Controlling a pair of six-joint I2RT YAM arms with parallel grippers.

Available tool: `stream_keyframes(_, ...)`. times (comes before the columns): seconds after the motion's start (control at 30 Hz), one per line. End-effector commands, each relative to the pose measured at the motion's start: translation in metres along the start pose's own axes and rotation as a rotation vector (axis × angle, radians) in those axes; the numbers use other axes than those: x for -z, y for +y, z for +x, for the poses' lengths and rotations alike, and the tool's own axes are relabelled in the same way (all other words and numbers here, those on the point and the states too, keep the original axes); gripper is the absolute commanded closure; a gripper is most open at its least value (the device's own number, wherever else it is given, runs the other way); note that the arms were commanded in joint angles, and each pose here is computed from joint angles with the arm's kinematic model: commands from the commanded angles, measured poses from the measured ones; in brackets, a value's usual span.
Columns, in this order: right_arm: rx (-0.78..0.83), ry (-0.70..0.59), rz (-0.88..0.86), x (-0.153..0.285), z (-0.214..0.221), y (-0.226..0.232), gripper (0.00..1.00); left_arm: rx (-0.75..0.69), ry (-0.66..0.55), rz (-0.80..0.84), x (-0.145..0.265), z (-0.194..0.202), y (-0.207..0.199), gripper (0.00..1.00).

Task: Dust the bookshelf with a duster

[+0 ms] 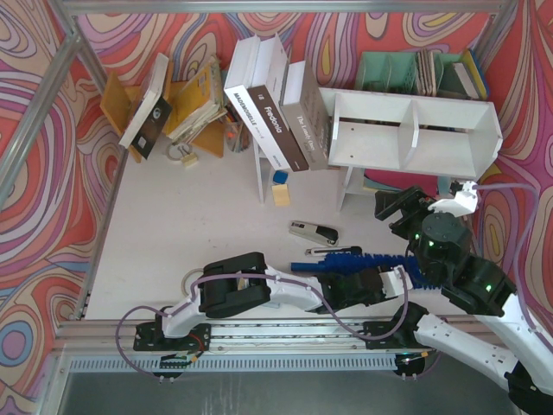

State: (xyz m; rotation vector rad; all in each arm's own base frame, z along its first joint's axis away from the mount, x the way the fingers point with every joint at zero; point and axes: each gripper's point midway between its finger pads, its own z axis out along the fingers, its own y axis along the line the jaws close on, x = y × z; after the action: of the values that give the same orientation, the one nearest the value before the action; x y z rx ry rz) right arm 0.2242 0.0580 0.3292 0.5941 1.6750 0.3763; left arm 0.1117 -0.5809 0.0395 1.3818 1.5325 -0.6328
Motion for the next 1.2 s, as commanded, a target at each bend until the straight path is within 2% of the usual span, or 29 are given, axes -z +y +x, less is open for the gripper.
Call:
stream_keyframes(0.0,-0.011,-0.028,0.023,0.001,-0.007,-0.006,0.25,-0.002,0.023,-0.042,0.002,0.015,0.010,0.59)
stream_keyframes(0.2,-0.007,-0.036,0.023,0.002,-0.010,-0.004,0.25,0.007,-0.019,-0.074,0.010,0.001,0.018,0.70)
stream_keyframes(0.5,-0.004,-0.035,0.027,0.001,-0.010,-0.005,0.25,-0.019,-0.065,-0.166,0.028,-0.012,0.040,0.78)
stream_keyframes(0.87,-0.003,-0.034,0.030,0.000,-0.009,-0.005,0.25,-0.010,-0.100,-0.197,0.039,-0.026,0.051,0.98)
stream_keyframes(1.17,-0.008,-0.033,0.029,0.000,-0.009,-0.005,0.25,-0.008,-0.101,-0.260,0.054,-0.027,0.073,1.00)
